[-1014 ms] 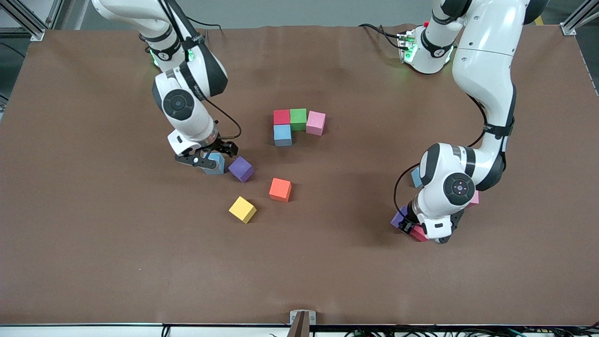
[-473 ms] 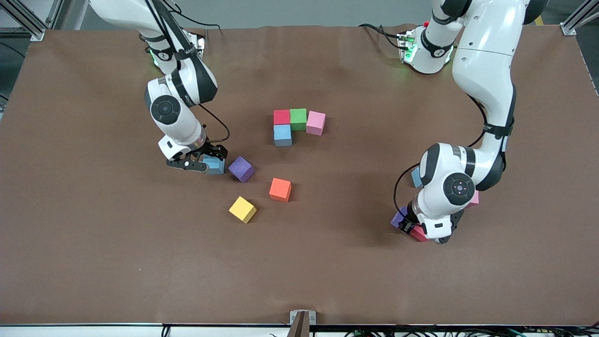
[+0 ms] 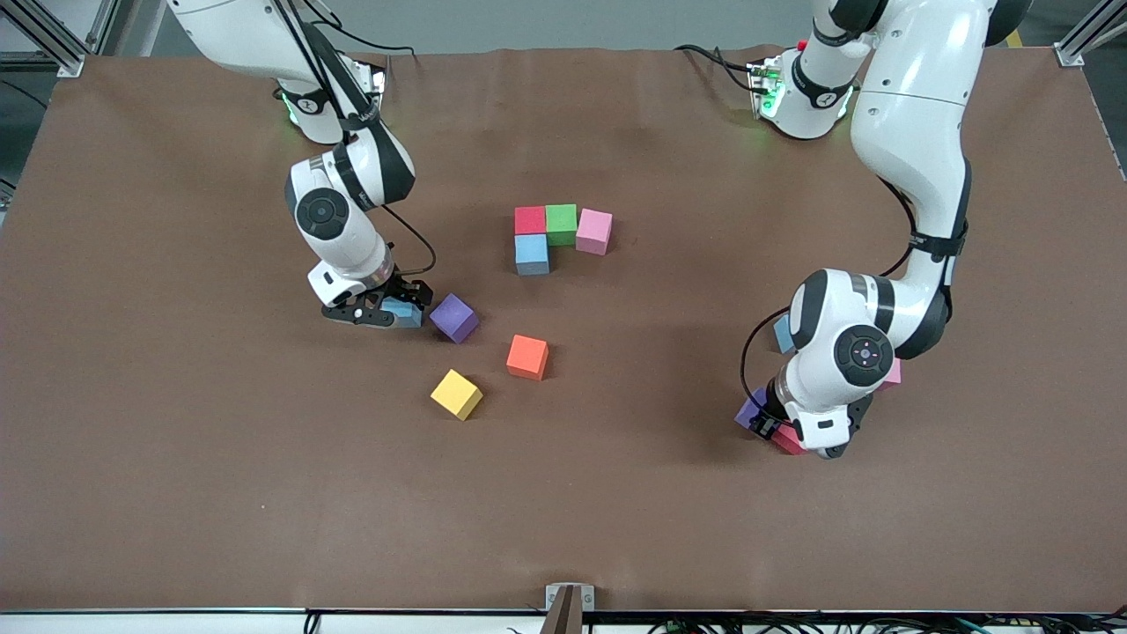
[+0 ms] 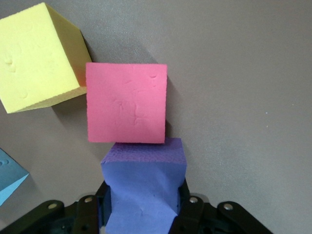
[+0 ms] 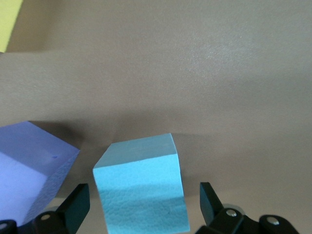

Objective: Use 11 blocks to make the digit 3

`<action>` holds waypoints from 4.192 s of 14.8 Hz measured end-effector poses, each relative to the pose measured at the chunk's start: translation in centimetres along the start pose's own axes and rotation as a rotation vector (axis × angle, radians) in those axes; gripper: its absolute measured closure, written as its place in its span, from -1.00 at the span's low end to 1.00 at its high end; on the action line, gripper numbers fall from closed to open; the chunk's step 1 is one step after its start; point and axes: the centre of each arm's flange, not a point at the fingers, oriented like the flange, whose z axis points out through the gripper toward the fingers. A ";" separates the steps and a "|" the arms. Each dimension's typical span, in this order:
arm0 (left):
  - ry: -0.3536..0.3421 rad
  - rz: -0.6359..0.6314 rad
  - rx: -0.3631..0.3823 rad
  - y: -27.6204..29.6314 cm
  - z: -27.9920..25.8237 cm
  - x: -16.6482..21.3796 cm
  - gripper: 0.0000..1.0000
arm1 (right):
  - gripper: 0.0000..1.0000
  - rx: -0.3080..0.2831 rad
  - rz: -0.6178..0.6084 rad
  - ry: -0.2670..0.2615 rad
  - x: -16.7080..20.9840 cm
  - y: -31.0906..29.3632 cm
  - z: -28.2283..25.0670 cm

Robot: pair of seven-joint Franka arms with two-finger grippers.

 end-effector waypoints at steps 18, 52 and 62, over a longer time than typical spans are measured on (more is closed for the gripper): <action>0.000 0.000 0.000 0.0 0.0 0.0 -0.07 | -0.11 0.066 -0.087 -0.074 -1.9 -9.9 -9.4; -0.032 -0.125 0.071 1.2 -2.5 -6.2 -0.07 | -0.11 0.050 -0.133 -0.050 -7.8 -23.9 -0.6; -0.036 -0.109 0.055 1.6 -5.0 -7.3 -0.07 | -0.11 0.044 -0.122 -0.052 -7.7 -23.5 -0.3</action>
